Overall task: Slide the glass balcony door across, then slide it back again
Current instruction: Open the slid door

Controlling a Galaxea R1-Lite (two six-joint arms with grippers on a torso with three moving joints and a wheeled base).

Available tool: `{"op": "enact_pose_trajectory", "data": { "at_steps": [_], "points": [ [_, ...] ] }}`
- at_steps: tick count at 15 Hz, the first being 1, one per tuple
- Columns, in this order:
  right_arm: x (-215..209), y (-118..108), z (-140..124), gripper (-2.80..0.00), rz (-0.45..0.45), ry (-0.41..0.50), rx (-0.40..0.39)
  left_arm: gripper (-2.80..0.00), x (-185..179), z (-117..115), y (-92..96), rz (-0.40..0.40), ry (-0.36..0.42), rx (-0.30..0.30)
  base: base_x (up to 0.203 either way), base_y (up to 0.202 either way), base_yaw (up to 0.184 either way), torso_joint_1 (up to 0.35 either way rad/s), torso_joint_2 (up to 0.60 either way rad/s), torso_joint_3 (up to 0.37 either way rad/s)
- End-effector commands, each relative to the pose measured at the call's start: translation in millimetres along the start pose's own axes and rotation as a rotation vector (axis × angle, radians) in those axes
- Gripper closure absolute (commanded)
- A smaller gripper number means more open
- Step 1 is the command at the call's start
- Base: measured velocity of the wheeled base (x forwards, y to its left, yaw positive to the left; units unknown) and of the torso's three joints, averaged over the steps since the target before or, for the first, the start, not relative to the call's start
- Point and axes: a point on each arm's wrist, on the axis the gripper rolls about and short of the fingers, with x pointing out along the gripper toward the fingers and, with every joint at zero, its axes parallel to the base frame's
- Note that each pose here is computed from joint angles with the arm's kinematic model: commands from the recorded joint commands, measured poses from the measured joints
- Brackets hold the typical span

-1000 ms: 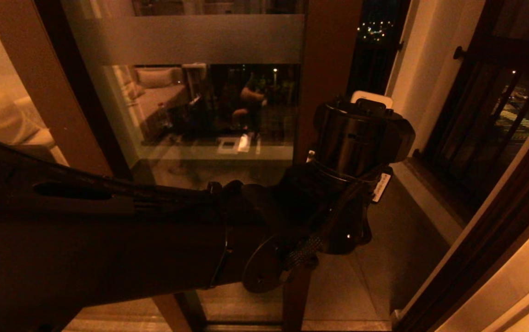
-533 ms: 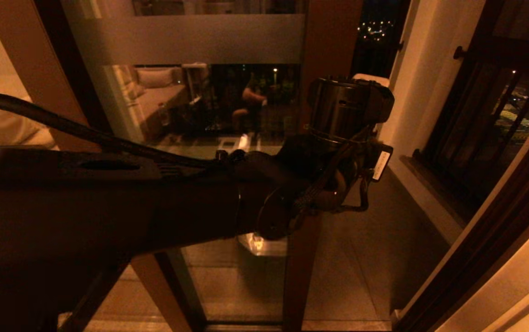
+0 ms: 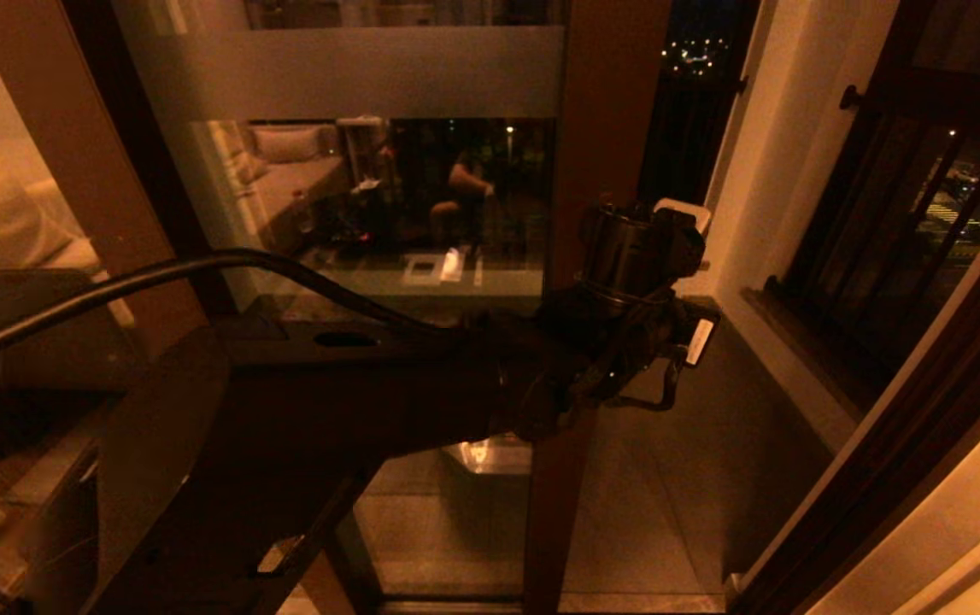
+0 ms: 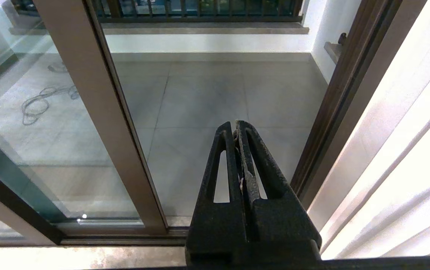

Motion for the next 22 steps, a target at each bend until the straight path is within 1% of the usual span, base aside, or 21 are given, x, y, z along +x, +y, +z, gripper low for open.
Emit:
{"op": "enact_pose_trajectory", "data": {
  "at_steps": [1, 2, 3, 5, 6, 7, 11, 16, 19, 20, 22],
  "points": [
    [0, 0, 0, 0.0, 0.001, 0.001, -0.001, 0.0, 14, -21, 5.8, 0.022, 0.042, 0.005, 0.0, 0.0, 0.0, 0.0, 0.0, 0.0],
    [0, 0, 0, 0.0, 0.001, 0.001, -0.001, 0.0, 17, -25, 11.5, 0.043, 0.044, 0.006, 0.0, 0.0, 0.0, 0.0, 0.0, 0.0],
    [0, 0, 0, 0.0, 0.001, 0.001, -0.001, 0.0, 23, -30, 18.9, 0.091, 0.024, 0.009, 0.0, 0.0, 0.0, 0.0, 0.0, 0.0],
    [0, 0, 0, 0.0, 0.001, 0.001, -0.001, 0.0, 34, -40, 34.2, 0.233, -0.008, 0.088, 0.0, 0.0, 0.0, 0.0, 0.0, 0.0],
    [0, 0, 0, 0.0, 0.002, 0.001, -0.001, 0.0, 38, -41, 41.7, 0.285, -0.038, 0.105, 0.0, 0.0, 0.0, 0.0, 0.0, 0.0],
    [0, 0, 0, 0.0, 0.001, 0.001, -0.001, 0.0, 39, -42, 45.0, 0.305, -0.047, 0.105, 0.0, 0.0, 0.0, 0.0, 0.0, 0.0],
    [0, 0, 0, 0.0, 0.001, 0.001, -0.001, 0.0, 39, -42, 50.6, 0.321, -0.048, 0.102, 0.0, 0.0, 0.0, 0.0, 0.0, 0.0],
    [0, 0, 0, 0.0, 0.001, 0.001, -0.001, 0.0, 35, -34, 53.9, 0.363, -0.059, 0.092, 0.0, 0.0, 0.0, 0.0, 0.0, 0.0],
    [0, 0, 0, 0.0, 0.001, 0.001, -0.001, 0.0, 34, -32, 54.7, 0.39, -0.059, 0.086, 0.0, 0.0, 0.0, 0.0, 0.0, 0.0],
    [0, 0, 0, 0.0, 0.001, 0.001, -0.001, 0.0, 34, -32, 54.9, 0.4, -0.06, 0.076, 0.0, 0.0, 0.0, 0.0, 0.0, 0.0],
    [0, 0, 0, 0.0, 0.001, 0.001, -0.001, 0.0, 33, -32, 59.2, 0.421, -0.056, 0.071, 0.0, 0.0, 0.0, 0.0, 0.0, 0.0]
  ]
}}
